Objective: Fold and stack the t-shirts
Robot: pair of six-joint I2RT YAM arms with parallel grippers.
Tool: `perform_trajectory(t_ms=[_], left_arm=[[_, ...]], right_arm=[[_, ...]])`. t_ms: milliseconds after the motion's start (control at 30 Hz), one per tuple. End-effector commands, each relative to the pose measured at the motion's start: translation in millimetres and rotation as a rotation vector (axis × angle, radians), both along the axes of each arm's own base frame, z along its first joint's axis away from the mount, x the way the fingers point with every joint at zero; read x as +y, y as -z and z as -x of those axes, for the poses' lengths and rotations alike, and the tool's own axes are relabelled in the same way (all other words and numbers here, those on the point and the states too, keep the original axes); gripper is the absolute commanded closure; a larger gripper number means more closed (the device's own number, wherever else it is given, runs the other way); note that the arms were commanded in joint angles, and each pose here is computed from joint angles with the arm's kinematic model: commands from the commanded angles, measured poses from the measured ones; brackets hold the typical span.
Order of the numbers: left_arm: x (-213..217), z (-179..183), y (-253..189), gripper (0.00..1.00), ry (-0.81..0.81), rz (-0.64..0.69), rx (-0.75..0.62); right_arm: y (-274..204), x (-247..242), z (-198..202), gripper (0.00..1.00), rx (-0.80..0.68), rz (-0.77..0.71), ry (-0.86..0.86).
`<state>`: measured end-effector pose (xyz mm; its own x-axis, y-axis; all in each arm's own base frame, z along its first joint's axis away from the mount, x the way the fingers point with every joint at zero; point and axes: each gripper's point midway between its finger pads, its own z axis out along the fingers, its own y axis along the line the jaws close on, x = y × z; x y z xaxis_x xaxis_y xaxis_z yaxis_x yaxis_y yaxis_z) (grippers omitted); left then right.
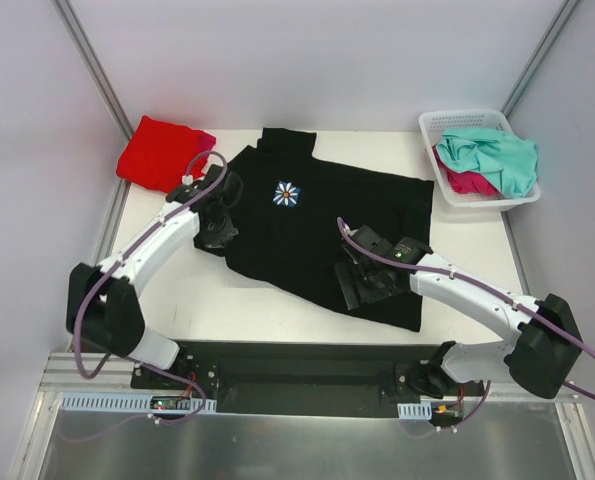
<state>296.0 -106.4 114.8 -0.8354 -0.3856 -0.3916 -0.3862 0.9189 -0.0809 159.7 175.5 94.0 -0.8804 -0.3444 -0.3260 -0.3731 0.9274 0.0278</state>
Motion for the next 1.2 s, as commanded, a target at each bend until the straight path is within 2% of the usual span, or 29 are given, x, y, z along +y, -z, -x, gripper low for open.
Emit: perform_trajectory(t_ms=[0,267,633,900,1167], left_arm=[[-1,45,-8,1.00,-0.035,0.032,0.031],[-12,104,-14,1.00,-0.072,0.082,0.015],[31,182,-7,1.00,-0.230,0.024,0.053],[30,206,3,1.00,-0.272,0.024,0.079],[-1,213,9,1.00,-0.208,-0.024,0.113]], right_arm=[[-2,5,1,0.21,0.001,-0.036,-0.016],[-5,11,0,0.21,-0.003,-0.064,-0.036],[3,19,5,0.21,0.021,-0.094,-0.079],[1,27,5,0.21,0.022,-0.104,-0.117],[1,26,12,0.21,0.025,-0.107,-0.123]])
